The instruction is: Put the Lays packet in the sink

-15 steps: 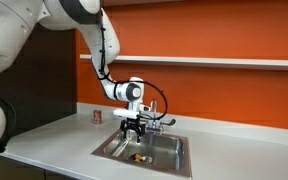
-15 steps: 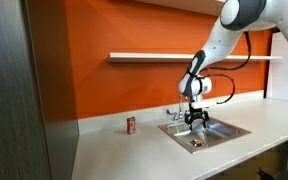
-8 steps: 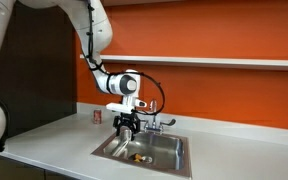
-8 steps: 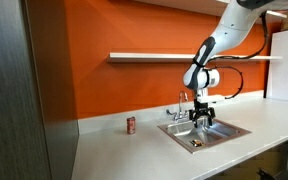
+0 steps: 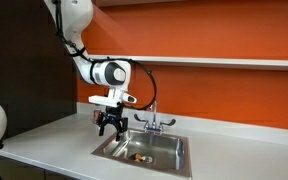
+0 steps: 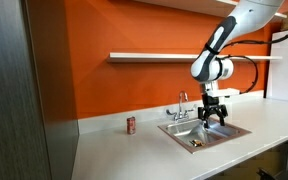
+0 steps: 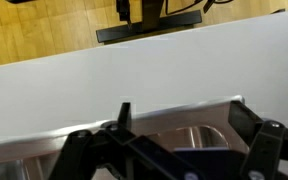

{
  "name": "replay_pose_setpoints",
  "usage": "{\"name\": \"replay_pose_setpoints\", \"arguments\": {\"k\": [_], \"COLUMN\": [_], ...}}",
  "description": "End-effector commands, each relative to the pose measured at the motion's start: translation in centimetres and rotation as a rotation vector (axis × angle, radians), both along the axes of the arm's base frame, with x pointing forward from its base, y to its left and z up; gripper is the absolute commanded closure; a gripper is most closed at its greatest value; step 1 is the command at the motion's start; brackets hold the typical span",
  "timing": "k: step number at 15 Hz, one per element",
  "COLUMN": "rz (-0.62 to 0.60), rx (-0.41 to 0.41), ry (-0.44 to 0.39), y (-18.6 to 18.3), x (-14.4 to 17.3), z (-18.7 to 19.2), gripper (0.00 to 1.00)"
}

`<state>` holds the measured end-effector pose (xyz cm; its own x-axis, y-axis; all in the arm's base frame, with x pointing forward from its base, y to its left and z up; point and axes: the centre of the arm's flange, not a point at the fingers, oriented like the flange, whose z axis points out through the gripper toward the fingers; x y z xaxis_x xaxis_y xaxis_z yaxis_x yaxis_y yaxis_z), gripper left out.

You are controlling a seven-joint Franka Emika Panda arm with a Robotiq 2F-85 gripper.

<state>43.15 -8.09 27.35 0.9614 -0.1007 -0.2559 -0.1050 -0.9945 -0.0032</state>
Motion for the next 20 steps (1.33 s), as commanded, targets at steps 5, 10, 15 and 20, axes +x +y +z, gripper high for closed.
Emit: {"name": "replay_pose_setpoints", "arguments": {"k": [5, 10, 15, 20], "rz": [0.021, 0.021, 0.021, 0.021], "rx": [0.01, 0.011, 0.012, 0.012], "ry": [0.037, 0.042, 0.044, 0.044], "y": [1.1, 1.2, 1.2, 1.2], "x": [-3.5, -3.7, -3.7, -3.7], "z": [1.8, 1.6, 1.5, 1.5], "gripper": [0.0, 0.0, 0.0, 0.0]}}
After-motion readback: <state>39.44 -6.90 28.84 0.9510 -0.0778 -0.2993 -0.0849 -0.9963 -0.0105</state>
